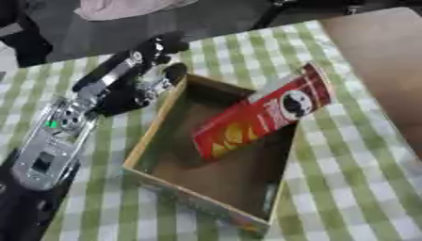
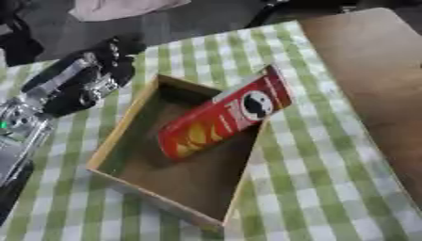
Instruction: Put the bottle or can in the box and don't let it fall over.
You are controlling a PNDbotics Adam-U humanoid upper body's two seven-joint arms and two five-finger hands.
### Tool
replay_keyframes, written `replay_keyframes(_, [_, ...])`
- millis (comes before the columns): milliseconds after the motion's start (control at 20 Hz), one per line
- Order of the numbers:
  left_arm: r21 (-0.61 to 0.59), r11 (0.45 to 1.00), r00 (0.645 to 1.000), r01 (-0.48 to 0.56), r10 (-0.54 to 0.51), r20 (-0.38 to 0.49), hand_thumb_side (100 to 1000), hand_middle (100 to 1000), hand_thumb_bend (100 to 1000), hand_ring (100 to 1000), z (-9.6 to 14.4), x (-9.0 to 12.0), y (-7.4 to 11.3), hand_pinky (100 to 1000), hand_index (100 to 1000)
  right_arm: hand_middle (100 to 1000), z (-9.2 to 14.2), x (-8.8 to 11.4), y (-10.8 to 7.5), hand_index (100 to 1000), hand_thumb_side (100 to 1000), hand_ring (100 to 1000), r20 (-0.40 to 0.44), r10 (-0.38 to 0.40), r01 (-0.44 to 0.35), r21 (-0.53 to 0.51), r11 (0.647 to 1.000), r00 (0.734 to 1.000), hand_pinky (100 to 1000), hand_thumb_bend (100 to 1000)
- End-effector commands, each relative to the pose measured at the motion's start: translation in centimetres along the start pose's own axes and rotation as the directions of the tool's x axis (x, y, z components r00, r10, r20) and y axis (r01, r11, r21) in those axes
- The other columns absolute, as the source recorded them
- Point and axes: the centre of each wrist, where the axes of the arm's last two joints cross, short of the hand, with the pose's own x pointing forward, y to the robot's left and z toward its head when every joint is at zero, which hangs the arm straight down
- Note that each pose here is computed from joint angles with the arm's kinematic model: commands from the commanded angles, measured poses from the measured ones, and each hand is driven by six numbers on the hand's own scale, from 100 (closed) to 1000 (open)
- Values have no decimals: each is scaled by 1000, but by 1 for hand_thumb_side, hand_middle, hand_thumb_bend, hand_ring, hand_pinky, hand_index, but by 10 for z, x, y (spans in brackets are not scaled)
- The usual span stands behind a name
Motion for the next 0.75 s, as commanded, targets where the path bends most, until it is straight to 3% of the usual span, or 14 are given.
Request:
replay_keyframes(50, [90,996,1000,21,-23,17,787,1000,203,1000,16,13,26,1000,914,1000,-8,15,-3,994,375,1000,41,15,-15,2,1000,999,1000,341])
replay_keyframes(450, [342,936,995,87,-65,-75,754,1000,137,1000,84,8,66,1000,907,1000,-7,17,-7,995,376,1000,48,27,-27,-12,1000,998,1000,338])
replay_keyframes(750, [503,857,985,115,-33,-169,754,1000,159,1000,135,-8,81,1000,899,1000,-7,19,-10,995,376,1000,56,32,-31,-20,999,998,1000,338])
